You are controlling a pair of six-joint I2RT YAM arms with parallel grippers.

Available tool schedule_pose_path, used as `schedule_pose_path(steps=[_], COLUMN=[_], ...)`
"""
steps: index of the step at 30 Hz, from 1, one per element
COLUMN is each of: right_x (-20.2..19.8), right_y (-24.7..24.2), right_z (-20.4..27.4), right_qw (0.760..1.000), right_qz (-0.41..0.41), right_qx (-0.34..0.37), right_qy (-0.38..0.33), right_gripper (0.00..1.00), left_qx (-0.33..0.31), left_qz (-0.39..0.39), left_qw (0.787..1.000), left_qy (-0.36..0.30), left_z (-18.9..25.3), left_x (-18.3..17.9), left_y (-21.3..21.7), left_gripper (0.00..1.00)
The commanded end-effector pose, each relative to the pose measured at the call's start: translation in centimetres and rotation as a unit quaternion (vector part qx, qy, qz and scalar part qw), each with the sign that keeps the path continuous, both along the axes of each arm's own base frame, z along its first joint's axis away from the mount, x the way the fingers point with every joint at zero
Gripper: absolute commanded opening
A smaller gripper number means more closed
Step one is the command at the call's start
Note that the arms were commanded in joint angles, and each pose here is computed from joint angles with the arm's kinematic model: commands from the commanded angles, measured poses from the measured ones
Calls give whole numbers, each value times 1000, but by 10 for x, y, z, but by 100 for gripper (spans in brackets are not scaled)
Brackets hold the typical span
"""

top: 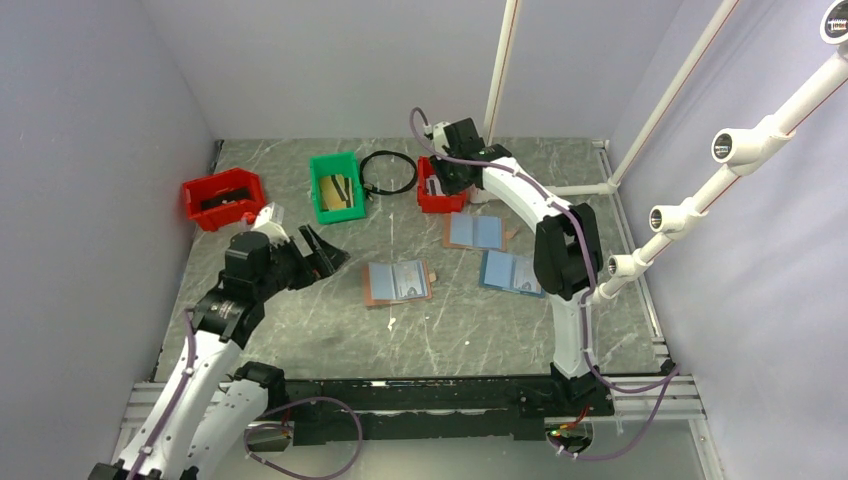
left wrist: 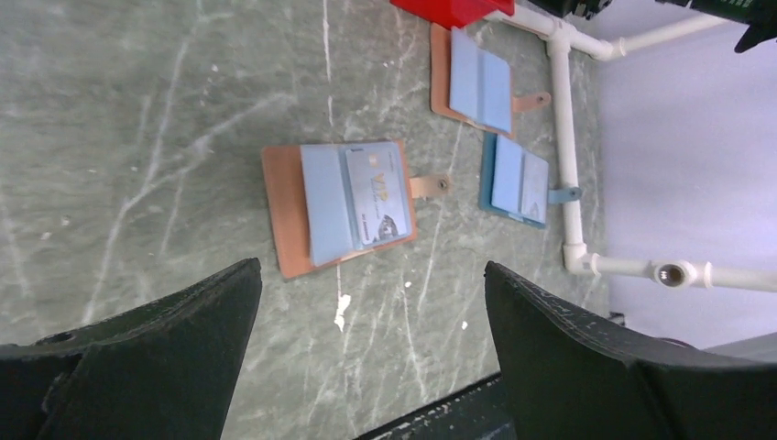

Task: Take the credit cards out of the card holder
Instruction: Place the credit card in the storage box, then remove the credit card from the card holder.

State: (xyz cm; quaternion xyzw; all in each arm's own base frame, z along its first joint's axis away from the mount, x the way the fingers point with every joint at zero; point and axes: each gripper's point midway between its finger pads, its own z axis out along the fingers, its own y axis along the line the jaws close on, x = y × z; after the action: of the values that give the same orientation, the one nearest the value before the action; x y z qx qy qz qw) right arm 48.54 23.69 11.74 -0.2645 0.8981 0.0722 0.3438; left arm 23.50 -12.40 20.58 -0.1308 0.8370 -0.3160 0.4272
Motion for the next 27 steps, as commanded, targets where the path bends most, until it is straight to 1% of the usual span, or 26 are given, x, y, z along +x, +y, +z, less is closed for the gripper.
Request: schedule_pose_path(steps=[1,3,5,8,10,12,14,18,20,23,27], right_x=[-18,-44,-75,-112,-135,-158,-178,-208,-222,-229,-231], right_y=[15,30,40,45,47,50,54,59,60,65,74], right_z=[60,71,75,73,69,64,62,38,24,8,-12], right_qw=[997,989,974,956,944,930,916,892,881,887,896], right_qz=[48,122,196,251,274,294,301,285,279,258,219], right_qx=[55,85,111,143,168,200,239,304,325,318,306], right_qy=[-29,-8,21,51,72,93,115,174,202,214,236], right_gripper=[32,33,34,35,35,35,35,34,33,31,31], left_qx=[-61,-79,-98,-131,-156,-165,-163,-150,-151,-147,-141], left_qz=[-48,-63,-75,-89,-102,-112,-119,-122,-123,-124,-128], left_qw=[997,995,991,985,979,975,974,972,972,971,969], left_qy=[1,23,46,74,88,94,103,134,132,139,155], left_z=[7,-1,-9,-18,-22,-28,-36,-56,-59,-69,-86], left_x=[3,3,4,6,6,7,8,10,14,16,17], left_y=[-25,-34,-42,-54,-65,-76,-85,-97,-103,-111,-122], left_gripper=[95,94,92,88,83,77,74,69,68,66,64])
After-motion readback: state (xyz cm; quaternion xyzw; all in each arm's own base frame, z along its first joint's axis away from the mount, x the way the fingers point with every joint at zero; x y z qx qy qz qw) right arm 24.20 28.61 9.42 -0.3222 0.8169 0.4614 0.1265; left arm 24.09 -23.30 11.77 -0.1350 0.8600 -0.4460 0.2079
